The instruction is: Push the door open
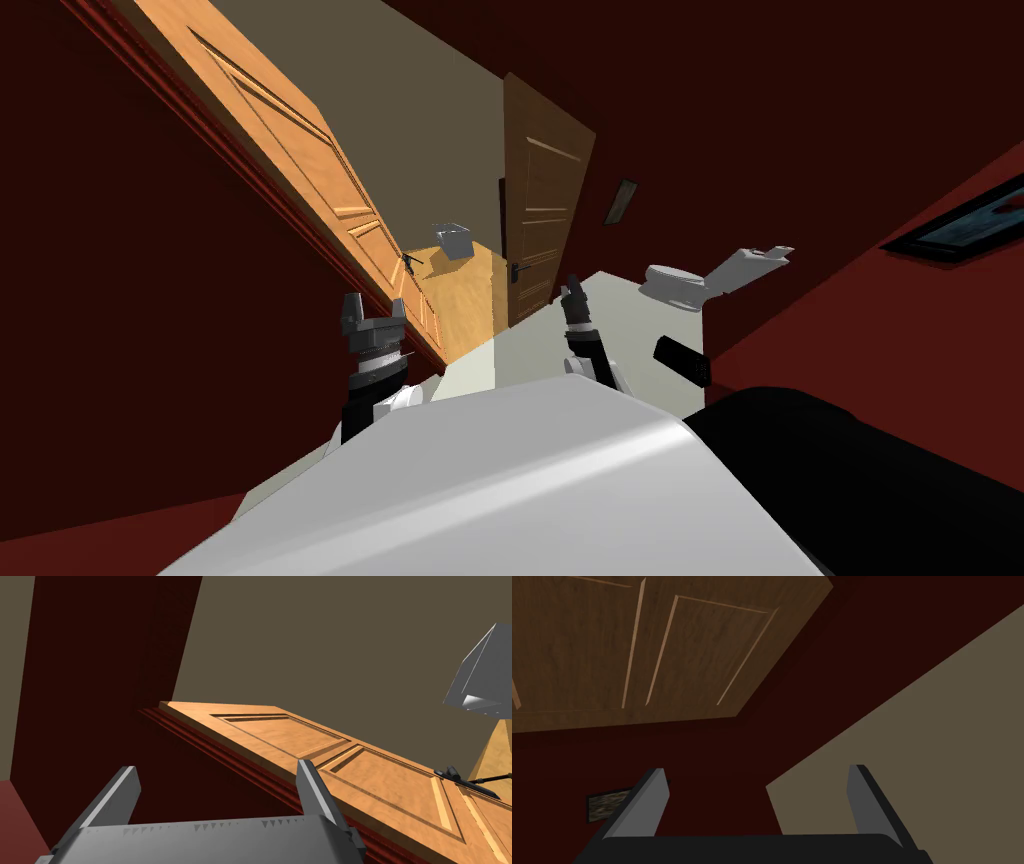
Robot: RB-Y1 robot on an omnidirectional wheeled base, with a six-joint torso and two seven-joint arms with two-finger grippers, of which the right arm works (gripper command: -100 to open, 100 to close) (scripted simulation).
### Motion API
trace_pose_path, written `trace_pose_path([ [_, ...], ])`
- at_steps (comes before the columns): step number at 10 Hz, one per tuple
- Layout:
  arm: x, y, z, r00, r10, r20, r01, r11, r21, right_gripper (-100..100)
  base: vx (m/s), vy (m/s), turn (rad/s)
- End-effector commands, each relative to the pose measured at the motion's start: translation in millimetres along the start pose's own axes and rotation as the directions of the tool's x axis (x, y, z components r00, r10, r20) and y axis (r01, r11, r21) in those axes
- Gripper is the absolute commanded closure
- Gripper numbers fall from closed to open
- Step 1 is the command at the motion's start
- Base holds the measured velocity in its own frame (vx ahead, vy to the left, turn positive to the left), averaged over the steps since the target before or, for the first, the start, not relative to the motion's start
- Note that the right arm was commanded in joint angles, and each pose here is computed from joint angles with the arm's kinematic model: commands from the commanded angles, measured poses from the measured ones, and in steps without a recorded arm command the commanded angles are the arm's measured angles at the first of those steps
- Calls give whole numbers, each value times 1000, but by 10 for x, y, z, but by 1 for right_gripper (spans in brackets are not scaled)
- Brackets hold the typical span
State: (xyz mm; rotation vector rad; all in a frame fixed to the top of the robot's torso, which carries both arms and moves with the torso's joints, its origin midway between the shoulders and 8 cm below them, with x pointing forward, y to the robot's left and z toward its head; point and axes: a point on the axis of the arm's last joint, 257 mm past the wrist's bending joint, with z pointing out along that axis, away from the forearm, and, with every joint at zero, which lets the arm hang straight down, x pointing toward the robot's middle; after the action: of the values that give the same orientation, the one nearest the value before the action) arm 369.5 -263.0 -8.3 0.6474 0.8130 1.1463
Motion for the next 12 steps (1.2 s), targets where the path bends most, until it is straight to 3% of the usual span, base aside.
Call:
trace_pose_path([
  [1,76,-132,3,1000,18,-14,-18,1000,22,-100,95,-62,72],
  [7,317,-526,0,996,74,-54,-69,993,91,-100,122,-105,64],
  [12,575,-910,-25,988,130,-88,-115,980,163,-100,93,-86,69],
])
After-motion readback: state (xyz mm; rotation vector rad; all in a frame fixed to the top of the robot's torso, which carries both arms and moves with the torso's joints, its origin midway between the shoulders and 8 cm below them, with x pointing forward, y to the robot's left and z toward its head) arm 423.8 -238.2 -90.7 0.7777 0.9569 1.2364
